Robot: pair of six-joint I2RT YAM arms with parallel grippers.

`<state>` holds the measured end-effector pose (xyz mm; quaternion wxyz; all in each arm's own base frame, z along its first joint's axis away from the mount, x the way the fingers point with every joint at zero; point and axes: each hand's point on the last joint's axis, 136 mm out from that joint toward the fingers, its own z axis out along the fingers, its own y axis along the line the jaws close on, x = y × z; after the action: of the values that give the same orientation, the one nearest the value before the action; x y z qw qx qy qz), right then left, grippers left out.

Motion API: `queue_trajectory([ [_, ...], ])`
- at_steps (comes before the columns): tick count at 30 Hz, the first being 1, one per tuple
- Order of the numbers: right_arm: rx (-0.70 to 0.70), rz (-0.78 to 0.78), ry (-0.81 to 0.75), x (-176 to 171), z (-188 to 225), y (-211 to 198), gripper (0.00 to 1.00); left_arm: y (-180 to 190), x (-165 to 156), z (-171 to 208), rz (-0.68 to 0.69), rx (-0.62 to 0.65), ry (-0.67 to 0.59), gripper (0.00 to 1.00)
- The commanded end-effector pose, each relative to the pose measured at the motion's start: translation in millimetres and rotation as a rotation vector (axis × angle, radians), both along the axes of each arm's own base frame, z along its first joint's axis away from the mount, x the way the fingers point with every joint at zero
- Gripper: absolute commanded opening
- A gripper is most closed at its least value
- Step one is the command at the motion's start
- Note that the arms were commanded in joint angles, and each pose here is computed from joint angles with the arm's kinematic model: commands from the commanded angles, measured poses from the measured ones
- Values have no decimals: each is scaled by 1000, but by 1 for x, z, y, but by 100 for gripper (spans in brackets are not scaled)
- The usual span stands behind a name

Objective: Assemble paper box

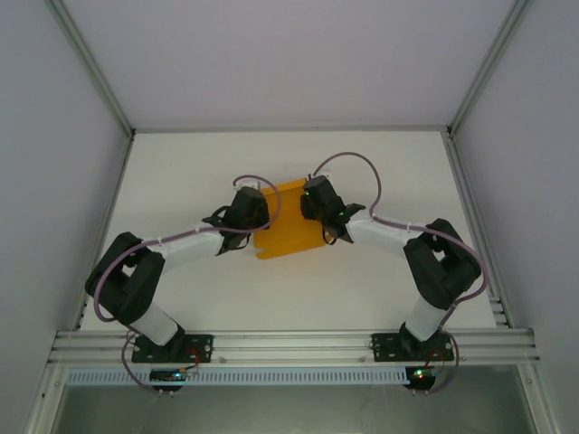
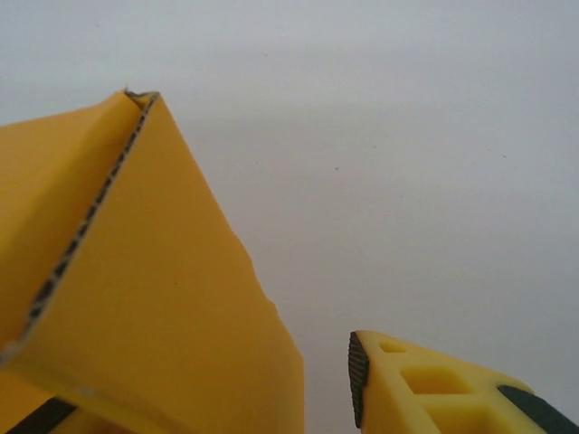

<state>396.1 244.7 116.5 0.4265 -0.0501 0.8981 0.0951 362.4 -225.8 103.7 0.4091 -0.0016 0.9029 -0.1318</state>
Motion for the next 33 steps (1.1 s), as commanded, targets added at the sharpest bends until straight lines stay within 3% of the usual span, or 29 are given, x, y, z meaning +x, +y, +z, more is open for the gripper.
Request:
queue_trajectory([
  [1,56,6,-43,11,12,-6,39,3,-7,1,-18,19,26,0],
  [6,130,20,-21,13,11,-3,39,1,-7,4,-26,8,22,0],
  [11,262,94,-24,13,25,5,48,-1,-8,2,-34,6,34,0],
  [23,427,116,90,9,27,7,49,-6,-8,4,-48,-16,37,0],
  [27,338,79,77,14,23,1,46,-7,-9,5,-51,-22,35,0],
  [33,92,-49,32,23,-1,-23,39,-10,-8,10,-61,-33,31,0],
])
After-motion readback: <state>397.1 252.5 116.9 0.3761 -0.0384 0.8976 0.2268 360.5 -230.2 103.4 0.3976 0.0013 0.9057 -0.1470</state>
